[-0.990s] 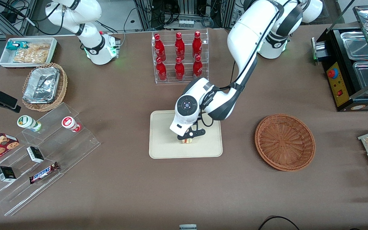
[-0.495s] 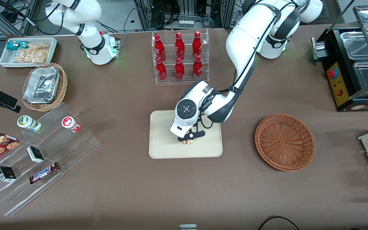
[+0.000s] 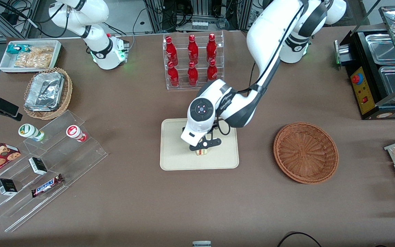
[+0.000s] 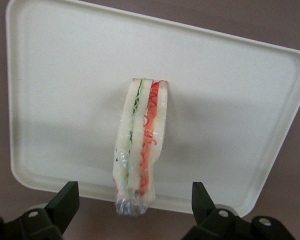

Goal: Place sandwich from basket to tray

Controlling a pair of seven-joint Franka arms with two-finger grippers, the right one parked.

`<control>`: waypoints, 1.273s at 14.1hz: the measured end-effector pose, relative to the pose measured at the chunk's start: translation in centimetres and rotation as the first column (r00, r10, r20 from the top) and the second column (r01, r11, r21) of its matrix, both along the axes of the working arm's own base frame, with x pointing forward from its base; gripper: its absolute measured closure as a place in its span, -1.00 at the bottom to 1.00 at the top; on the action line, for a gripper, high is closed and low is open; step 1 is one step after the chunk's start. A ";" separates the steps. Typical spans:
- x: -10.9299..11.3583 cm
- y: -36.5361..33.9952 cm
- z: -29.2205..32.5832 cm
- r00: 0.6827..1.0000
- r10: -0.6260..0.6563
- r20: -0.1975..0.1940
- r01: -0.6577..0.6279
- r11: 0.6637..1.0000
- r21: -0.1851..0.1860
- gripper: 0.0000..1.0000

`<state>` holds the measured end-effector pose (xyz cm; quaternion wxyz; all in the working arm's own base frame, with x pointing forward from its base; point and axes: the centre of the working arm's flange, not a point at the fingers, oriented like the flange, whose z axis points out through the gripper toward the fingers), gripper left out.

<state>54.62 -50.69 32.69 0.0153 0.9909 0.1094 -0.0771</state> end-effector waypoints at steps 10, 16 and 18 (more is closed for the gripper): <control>5.0 15.7 12.0 0.992 0.116 -0.050 -0.109 0.986 0.128 -1.00; 4.3 23.6 14.1 0.994 0.058 -0.093 -0.048 0.993 0.111 -1.00; 3.7 27.1 14.9 0.993 0.046 -0.104 -0.036 0.995 0.096 -1.00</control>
